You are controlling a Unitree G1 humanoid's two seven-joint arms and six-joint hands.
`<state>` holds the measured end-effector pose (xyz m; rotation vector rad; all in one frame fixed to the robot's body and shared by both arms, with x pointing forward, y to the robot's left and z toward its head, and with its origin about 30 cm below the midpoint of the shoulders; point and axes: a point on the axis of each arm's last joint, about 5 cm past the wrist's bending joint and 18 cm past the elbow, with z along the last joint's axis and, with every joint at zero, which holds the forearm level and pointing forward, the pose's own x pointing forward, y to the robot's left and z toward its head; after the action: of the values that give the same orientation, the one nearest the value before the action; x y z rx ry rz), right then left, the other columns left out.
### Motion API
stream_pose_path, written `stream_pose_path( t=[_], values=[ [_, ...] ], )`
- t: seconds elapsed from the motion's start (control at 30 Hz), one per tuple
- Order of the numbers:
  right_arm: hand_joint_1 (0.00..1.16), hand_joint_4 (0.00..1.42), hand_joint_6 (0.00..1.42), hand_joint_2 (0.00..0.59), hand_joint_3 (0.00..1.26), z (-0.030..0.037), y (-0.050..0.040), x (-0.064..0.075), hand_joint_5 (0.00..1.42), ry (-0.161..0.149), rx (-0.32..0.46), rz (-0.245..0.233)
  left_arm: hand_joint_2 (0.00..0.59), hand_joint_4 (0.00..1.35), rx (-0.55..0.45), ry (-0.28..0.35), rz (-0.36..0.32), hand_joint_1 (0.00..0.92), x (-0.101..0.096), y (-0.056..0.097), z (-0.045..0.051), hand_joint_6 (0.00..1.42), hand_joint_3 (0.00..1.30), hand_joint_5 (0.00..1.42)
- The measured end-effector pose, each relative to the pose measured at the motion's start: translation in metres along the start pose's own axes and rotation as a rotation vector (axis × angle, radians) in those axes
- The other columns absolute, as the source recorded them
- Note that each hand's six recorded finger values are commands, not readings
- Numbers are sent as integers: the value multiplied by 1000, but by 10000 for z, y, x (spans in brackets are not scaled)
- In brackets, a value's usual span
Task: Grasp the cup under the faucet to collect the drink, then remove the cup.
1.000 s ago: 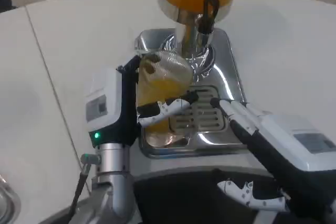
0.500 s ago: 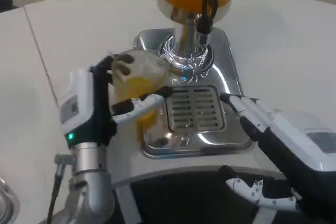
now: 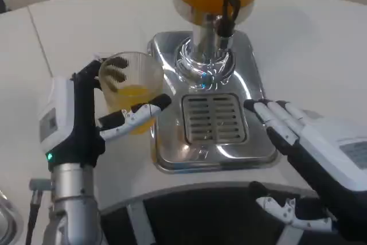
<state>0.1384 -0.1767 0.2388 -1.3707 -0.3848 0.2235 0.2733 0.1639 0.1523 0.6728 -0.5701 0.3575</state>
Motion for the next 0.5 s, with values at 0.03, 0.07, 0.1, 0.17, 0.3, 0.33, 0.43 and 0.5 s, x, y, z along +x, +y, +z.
stream_pose_path(
  t=[0.03,0.07,0.1,0.17,0.3,0.33,0.43,0.5],
  values=[
    [568,0,34,464,0,-3,0,-26,0,-4,-16,-9,8,1098,-6,-8,-7,609,-35,22,16,1424,1115,1424],
    [552,0,33,477,0,-6,5,-41,0,-5,-24,-14,8,1098,-9,-11,-13,609,-57,37,24,1424,1115,1424],
    [531,0,33,488,0,-16,22,-74,0,-5,-31,-24,8,1098,-14,-16,-20,609,-88,56,36,1424,1115,1424],
    [476,0,18,501,0,-34,48,-115,0,-3,-36,-37,8,1098,-24,-16,-24,609,-123,85,47,1424,1117,1424],
    [365,0,1,536,0,-74,153,-228,0,-51,-62,-121,11,1098,-71,-18,-37,605,-247,170,106,1424,1122,1424],
    [358,0,1,537,0,-101,191,-227,0,-55,-61,-119,11,1098,-83,-30,-47,604,-306,195,142,1424,1123,1424],
    [325,0,0,546,0,-152,225,-196,0,-51,-63,-104,11,1098,-112,-35,-67,603,-432,220,210,1424,1125,1424],
    [321,0,0,545,0,-186,232,-169,0,-44,-68,-98,12,1098,-137,-32,-103,602,-553,215,267,1424,1125,1424]
  ],
)
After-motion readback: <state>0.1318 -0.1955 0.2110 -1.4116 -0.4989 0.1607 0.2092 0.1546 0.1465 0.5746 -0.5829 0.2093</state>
